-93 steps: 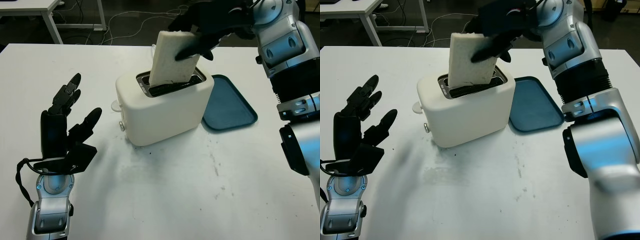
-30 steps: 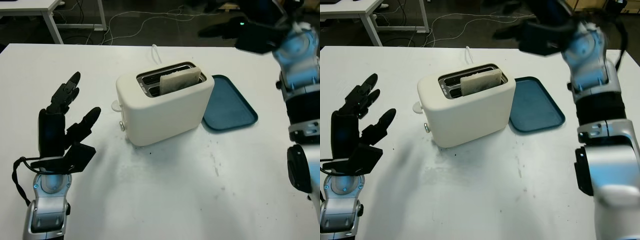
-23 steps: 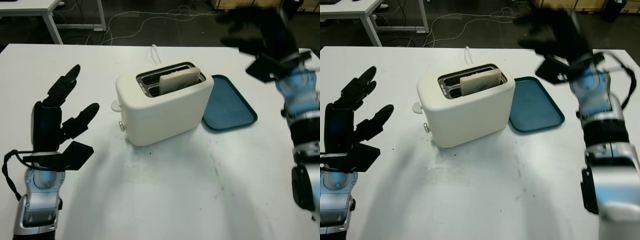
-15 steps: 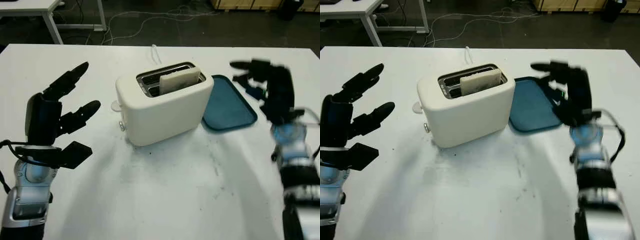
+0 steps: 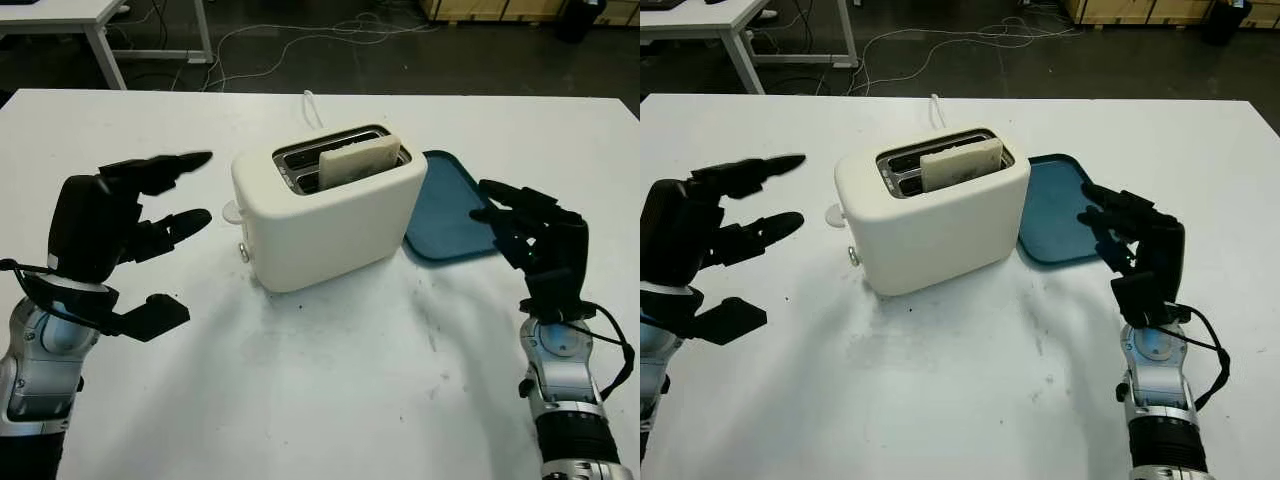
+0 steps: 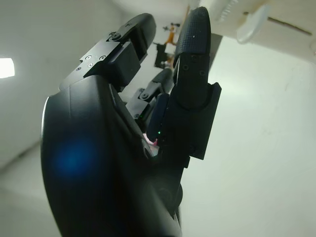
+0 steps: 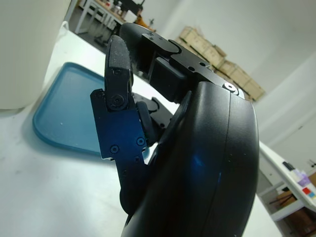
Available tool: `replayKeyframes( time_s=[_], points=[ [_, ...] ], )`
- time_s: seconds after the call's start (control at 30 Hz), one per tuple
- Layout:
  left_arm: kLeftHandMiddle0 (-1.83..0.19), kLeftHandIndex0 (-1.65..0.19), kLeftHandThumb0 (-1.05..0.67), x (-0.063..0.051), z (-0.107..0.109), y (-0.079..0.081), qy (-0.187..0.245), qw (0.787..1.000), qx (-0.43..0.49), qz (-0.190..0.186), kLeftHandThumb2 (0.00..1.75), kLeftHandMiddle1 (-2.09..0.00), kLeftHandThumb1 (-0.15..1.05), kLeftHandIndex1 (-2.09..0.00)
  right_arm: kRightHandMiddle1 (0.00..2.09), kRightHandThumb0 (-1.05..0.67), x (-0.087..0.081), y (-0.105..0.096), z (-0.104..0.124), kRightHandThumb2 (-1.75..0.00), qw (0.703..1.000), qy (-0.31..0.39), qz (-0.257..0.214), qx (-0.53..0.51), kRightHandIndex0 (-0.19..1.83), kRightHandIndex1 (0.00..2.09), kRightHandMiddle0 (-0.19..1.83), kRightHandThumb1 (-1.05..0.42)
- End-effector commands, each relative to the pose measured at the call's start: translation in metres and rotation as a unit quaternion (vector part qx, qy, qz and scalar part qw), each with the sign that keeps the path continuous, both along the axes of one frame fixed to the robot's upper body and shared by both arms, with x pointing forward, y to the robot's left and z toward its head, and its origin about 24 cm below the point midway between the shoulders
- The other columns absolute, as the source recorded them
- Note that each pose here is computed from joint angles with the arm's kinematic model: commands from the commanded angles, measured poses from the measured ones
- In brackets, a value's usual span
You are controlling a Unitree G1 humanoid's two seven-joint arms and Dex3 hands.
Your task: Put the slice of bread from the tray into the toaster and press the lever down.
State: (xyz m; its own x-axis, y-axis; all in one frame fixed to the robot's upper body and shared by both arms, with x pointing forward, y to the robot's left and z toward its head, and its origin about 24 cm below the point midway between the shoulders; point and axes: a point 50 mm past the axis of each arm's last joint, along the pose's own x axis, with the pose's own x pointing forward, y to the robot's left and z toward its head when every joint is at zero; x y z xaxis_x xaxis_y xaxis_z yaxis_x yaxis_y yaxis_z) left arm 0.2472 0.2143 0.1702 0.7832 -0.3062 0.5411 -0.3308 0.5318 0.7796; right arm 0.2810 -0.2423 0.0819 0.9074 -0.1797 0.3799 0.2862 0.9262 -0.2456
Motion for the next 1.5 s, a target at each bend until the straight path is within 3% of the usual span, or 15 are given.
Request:
replayKeyframes(
  time_s=[0.0, 0.13, 0.2, 0.27, 0.43, 0.7, 0.83, 1.07, 1.3, 1.47],
  points=[
    [-0.98, -0.86, -0.42, 0.001, 0.002, -0.003, -0.014, 1.000, 0.015, -0.007, 0.11, -0.20, 0.92, -0.11, 0.02, -0.52, 0.001, -0.001, 0.001, -0.26, 1.000, -0.002, -0.006, 0.011, 1.02, 0.48, 1.10, -0.92],
    [-1.03, -0.94, -0.34, -0.001, 0.002, -0.004, -0.032, 0.999, 0.025, -0.012, 0.03, -0.36, 0.92, -0.11, 0.01, -0.51, 0.002, -0.001, 0.004, -0.26, 1.000, -0.008, -0.003, 0.009, 1.03, 0.46, 1.10, -0.92],
    [-0.89, -0.98, -0.31, -0.003, 0.003, -0.005, -0.042, 0.998, 0.051, -0.015, 0.04, -0.74, 0.92, -0.07, 0.01, -0.51, 0.002, -0.002, 0.005, -0.26, 1.000, -0.007, -0.003, 0.009, 1.04, 0.45, 1.10, -0.92],
    [-0.85, -0.99, -0.25, -0.006, 0.005, -0.007, -0.050, 0.996, 0.078, -0.014, 0.05, -0.90, 0.92, -0.06, 0.01, -0.51, 0.003, -0.002, 0.005, -0.26, 1.000, -0.006, -0.003, 0.011, 1.04, 0.44, 1.10, -0.92],
    [-0.83, -0.99, -0.22, -0.015, 0.009, -0.011, -0.060, 0.991, 0.119, 0.015, 0.06, -1.06, 0.92, -0.04, 0.00, -0.52, 0.004, -0.001, 0.005, -0.26, 1.000, -0.004, -0.004, 0.008, 1.04, 0.42, 1.10, -0.92],
    [-0.74, -0.89, -0.24, -0.026, 0.001, -0.022, -0.029, 0.990, 0.104, 0.087, 0.32, -1.36, 0.92, 0.00, 0.00, -0.52, 0.004, 0.001, 0.007, -0.26, 1.000, -0.008, -0.003, 0.007, 1.04, 0.39, 1.10, -0.92],
    [-0.68, -0.86, -0.18, -0.027, -0.007, -0.028, -0.004, 0.992, 0.080, 0.101, 0.23, -1.57, 0.92, 0.00, 0.00, -0.53, 0.005, 0.002, 0.008, -0.25, 1.000, -0.010, -0.002, 0.007, 1.04, 0.37, 1.09, -0.92],
    [-0.62, -0.81, -0.15, -0.029, -0.016, -0.037, 0.050, 0.988, 0.077, 0.123, 0.22, -1.70, 0.92, 0.00, 0.00, -0.54, 0.005, 0.001, 0.007, -0.24, 1.000, -0.011, -0.003, 0.011, 1.06, 0.34, 1.10, -0.92],
    [-0.58, -0.81, -0.16, -0.026, -0.017, -0.040, 0.062, 0.988, 0.076, 0.120, 0.26, -1.73, 0.92, 0.00, 0.00, -0.54, 0.005, 0.001, 0.008, -0.23, 1.000, -0.015, -0.001, 0.012, 1.07, 0.33, 1.10, -0.92],
    [-0.55, -0.80, -0.27, -0.020, -0.020, -0.039, 0.078, 0.985, 0.101, 0.119, 0.38, -1.73, 0.92, 0.00, 0.00, -0.54, 0.005, 0.001, 0.008, -0.22, 1.000, -0.016, -0.002, 0.015, 1.07, 0.32, 1.10, -0.92]
  ],
)
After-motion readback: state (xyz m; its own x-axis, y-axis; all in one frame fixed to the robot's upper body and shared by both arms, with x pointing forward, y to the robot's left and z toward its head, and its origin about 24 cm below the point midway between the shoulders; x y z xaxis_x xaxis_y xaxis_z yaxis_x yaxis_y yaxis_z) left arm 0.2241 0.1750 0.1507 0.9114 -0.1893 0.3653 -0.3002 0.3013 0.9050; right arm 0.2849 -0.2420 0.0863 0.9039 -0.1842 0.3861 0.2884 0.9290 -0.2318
